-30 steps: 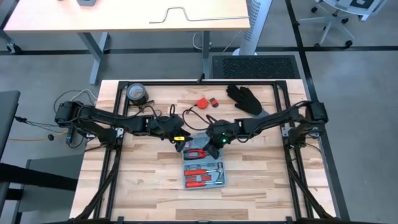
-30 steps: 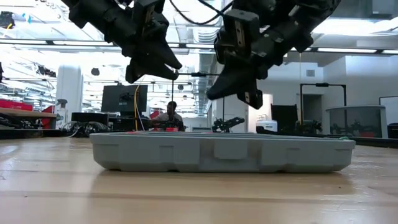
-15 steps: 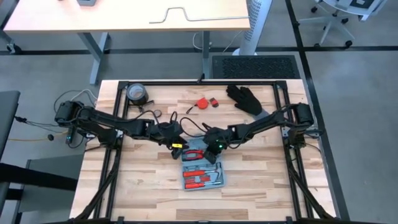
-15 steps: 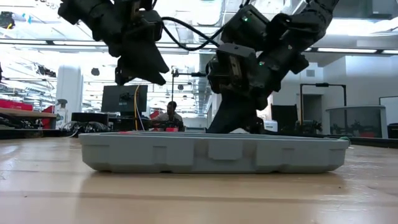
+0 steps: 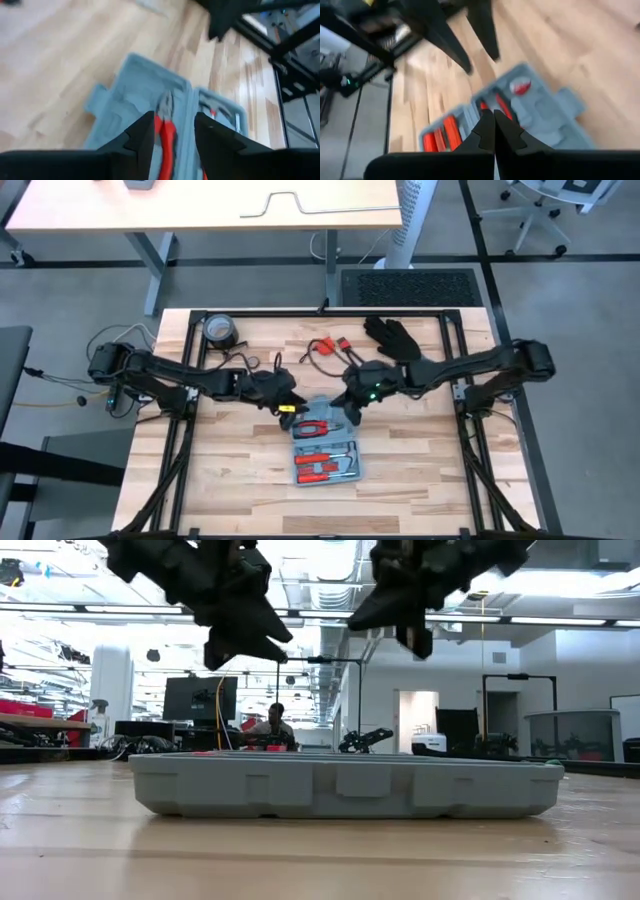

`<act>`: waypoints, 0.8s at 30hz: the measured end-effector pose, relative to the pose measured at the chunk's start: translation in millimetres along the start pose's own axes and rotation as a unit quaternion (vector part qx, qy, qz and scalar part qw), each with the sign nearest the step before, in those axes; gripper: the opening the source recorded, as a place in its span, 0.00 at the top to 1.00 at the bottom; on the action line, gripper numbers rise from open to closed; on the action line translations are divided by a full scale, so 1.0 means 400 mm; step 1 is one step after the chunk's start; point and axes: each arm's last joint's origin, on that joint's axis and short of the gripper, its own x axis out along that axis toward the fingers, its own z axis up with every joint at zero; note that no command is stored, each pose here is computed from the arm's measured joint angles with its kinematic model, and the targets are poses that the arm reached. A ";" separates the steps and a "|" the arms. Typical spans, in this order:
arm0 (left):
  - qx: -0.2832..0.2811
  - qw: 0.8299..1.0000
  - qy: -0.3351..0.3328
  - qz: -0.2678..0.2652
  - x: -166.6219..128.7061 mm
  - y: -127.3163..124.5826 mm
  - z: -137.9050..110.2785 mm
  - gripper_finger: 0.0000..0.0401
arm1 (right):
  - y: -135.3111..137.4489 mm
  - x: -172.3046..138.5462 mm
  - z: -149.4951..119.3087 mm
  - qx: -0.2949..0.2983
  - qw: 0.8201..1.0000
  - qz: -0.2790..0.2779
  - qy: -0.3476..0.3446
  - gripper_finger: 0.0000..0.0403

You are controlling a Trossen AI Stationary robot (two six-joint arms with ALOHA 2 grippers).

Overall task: Prefit tool cases
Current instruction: Put the black Allen wrench set into the gray toolbox

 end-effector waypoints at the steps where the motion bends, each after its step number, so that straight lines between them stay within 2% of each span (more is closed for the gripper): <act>1: 0.001 1.000 -0.009 0.001 0.000 0.006 0.008 0.68 | 0.002 -0.014 0.007 -0.001 1.000 -0.005 -0.011 1.00; 4: 0.001 0.999 -0.046 -0.009 0.001 0.026 0.041 0.68 | 0.001 -0.037 0.017 0.000 0.999 -0.027 -0.028 0.99; 9: 0.007 0.992 -0.108 -0.070 -0.005 0.068 0.109 0.68 | -0.011 -0.048 0.024 0.005 0.998 -0.045 -0.035 0.99; 14: 0.009 0.987 -0.129 -0.097 -0.018 0.131 0.153 0.68 | -0.038 -0.054 0.014 0.021 0.994 -0.101 -0.037 0.99; 17: 0.021 0.986 -0.123 -0.108 -0.028 0.172 0.169 0.68 | -0.047 -0.072 0.015 0.038 0.993 -0.079 -0.084 0.99; 21: 0.045 0.985 -0.113 -0.124 -0.026 0.232 0.181 0.68 | -0.077 -0.100 0.007 0.084 0.981 -0.034 -0.169 0.99; 24: 0.046 0.982 -0.097 -0.153 -0.007 0.271 0.179 0.68 | -0.102 -0.097 -0.015 0.115 0.975 -0.040 -0.187 0.99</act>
